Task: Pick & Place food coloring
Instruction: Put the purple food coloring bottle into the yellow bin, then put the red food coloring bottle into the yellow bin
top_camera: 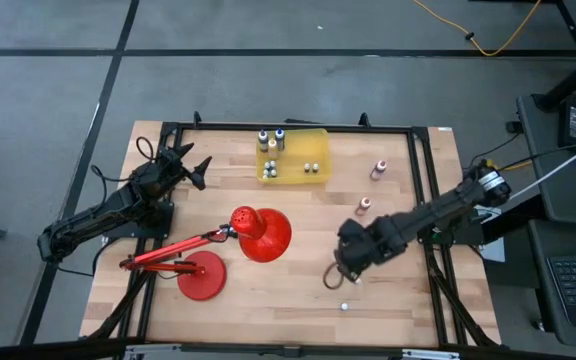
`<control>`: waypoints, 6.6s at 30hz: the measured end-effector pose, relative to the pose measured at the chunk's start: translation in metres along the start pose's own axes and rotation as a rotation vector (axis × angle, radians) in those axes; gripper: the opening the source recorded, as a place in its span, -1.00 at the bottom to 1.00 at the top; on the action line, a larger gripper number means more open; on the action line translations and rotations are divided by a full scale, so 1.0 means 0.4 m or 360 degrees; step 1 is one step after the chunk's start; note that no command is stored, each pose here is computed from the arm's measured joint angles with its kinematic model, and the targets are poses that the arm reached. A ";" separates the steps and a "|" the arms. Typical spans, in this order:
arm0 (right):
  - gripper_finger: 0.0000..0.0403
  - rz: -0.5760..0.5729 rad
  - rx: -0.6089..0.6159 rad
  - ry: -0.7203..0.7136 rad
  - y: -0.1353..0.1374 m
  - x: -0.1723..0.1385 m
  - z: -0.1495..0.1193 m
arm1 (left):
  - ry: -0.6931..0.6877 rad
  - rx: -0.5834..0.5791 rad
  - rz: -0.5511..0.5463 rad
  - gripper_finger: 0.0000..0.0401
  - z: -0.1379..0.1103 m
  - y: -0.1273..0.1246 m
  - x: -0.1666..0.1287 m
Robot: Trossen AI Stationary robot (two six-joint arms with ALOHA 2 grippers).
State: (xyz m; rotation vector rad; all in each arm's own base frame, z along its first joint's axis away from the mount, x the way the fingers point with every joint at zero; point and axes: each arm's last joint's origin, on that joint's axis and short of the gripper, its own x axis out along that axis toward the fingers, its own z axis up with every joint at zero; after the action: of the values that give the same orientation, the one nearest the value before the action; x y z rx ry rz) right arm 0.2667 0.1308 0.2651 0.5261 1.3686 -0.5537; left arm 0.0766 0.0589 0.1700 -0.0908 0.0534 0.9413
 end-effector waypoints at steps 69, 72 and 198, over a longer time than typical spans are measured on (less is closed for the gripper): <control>-0.70 0.0056 -0.0283 0.0033 0.109 0.179 -0.136 | 0.0001 0.0001 0.0000 0.82 0.000 0.000 0.000; -0.63 0.0046 -0.0374 0.0038 0.115 0.141 -0.111 | 0.0000 0.0000 0.0000 0.81 0.000 0.000 0.000; -0.22 -0.0121 -0.0258 -0.0310 -0.330 0.056 0.598 | 0.0001 0.0000 0.0000 0.82 0.000 0.000 0.000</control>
State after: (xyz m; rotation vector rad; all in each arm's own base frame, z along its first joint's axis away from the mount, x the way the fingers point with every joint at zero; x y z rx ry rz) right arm 0.3647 -0.1254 0.2697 0.2818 1.2386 -0.5360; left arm 0.0766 0.0589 0.1700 -0.0907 0.0539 0.9412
